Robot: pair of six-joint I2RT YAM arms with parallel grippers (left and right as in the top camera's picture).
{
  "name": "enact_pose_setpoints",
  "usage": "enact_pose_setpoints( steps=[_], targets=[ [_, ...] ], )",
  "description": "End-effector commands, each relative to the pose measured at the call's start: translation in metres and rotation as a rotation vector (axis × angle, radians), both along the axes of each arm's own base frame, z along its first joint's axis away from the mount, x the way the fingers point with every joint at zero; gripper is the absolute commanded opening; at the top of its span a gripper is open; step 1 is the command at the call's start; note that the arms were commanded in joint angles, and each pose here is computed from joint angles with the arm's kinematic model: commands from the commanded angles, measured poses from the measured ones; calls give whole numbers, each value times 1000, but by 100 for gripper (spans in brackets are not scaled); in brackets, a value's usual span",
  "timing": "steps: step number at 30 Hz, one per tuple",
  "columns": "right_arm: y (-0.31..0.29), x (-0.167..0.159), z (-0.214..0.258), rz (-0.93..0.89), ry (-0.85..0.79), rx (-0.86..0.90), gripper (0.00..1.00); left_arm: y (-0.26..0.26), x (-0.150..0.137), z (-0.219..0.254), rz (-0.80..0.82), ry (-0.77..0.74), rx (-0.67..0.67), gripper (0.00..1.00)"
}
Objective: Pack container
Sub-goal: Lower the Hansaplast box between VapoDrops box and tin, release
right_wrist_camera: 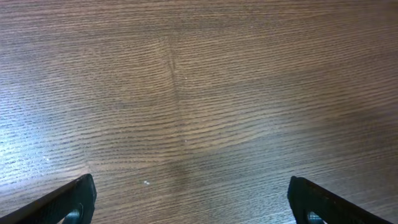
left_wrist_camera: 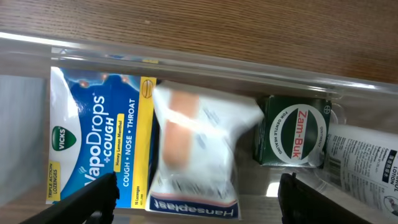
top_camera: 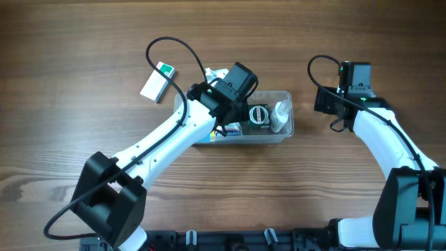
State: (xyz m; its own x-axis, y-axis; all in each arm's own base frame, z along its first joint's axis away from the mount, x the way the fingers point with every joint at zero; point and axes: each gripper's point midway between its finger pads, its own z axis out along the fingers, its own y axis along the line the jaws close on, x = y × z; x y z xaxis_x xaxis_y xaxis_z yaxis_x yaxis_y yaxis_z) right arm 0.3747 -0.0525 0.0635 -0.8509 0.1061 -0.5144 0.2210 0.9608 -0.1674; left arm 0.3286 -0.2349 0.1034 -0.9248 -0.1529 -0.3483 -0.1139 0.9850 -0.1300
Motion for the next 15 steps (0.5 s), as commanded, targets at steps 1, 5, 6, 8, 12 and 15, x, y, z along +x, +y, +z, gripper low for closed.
enact_pose_setpoints(
  steps=[1, 5, 6, 8, 12, 15],
  targets=[
    [-2, -1, -3, -2, 10, -17, 100, -1, -2, -7, -31, 9, 16, 76],
    [-2, -1, -3, -2, 10, -17, 100, -2, -3, -7, -33, 12, 14, 67],
    [-2, -1, -3, -2, 10, -17, 100, -2, -3, -7, -33, 12, 13, 64],
    [-2, -1, -3, -2, 10, -17, 100, -3, -3, -7, -34, 15, 9, 43],
    [-2, -1, -3, -2, 10, -17, 100, -5, -1, -7, -34, 5, -1, 10],
    [-2, -1, -3, -2, 10, -18, 100, -6, 1, -7, -35, -1, -5, 10]
  ],
)
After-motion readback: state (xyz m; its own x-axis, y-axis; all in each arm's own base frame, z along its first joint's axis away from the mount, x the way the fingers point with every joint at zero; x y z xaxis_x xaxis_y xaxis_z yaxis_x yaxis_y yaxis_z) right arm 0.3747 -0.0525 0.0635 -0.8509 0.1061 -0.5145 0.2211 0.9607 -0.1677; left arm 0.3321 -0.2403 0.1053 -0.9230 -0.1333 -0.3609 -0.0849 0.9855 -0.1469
